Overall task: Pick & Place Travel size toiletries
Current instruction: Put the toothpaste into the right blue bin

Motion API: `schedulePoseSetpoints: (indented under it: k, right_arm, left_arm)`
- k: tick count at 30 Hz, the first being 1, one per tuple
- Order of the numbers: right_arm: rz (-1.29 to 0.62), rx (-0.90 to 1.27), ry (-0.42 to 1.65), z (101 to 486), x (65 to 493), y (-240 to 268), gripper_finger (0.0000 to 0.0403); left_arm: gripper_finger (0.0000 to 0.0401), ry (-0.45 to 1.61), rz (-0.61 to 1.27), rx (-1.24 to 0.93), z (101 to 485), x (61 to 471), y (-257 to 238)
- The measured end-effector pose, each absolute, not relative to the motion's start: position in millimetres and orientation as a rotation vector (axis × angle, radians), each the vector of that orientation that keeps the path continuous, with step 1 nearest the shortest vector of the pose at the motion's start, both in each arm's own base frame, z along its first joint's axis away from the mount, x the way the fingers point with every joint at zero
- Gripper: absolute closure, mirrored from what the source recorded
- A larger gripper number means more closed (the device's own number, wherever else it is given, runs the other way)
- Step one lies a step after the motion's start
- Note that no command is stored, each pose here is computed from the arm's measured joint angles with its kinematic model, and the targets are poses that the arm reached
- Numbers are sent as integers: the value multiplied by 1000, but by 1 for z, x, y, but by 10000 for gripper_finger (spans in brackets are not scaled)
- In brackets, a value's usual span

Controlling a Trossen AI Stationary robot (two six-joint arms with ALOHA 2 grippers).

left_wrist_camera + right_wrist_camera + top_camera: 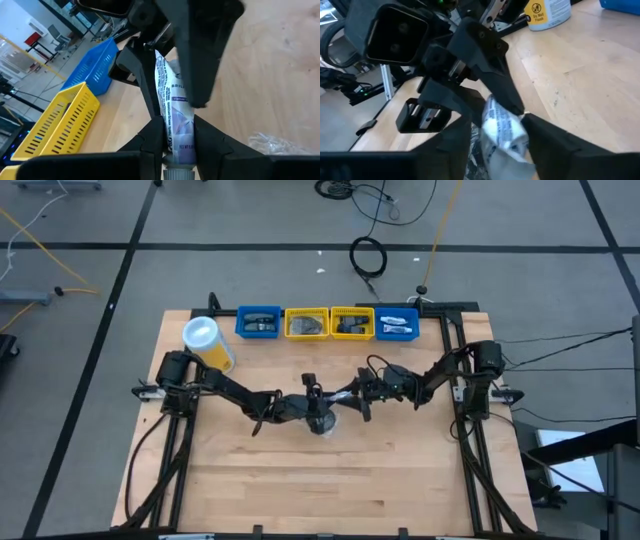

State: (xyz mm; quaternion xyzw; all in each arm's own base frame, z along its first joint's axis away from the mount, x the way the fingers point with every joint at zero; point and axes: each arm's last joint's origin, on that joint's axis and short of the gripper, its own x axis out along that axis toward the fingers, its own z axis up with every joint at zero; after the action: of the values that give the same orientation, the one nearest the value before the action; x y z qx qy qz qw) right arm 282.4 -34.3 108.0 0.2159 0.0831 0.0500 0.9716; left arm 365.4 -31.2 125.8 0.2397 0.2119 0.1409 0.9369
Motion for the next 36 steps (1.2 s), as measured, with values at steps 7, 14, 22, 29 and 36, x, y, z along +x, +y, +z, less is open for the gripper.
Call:
schedulePoseSetpoints:
  k: [7, 14, 22, 29, 36]
  right_arm:
    - [81, 423, 172, 107, 282, -35, 349]
    - [85, 412, 187, 106, 282, -35, 383]
    - [40, 420, 258, 108, 272, -42, 364]
    - [-121, 372, 278, 124, 244, -58, 372]
    - [-505, 330, 330, 147, 212, -93, 365]
  left_arm:
    - [322, 431, 289, 459, 126, 365, -31]
    - [314, 432, 288, 421, 125, 365, -31]
    - [180, 516, 287, 444, 126, 359, -30]
    - [85, 661, 496, 274, 132, 341, -23]
    - [95, 526, 517, -14, 108, 329, -25]
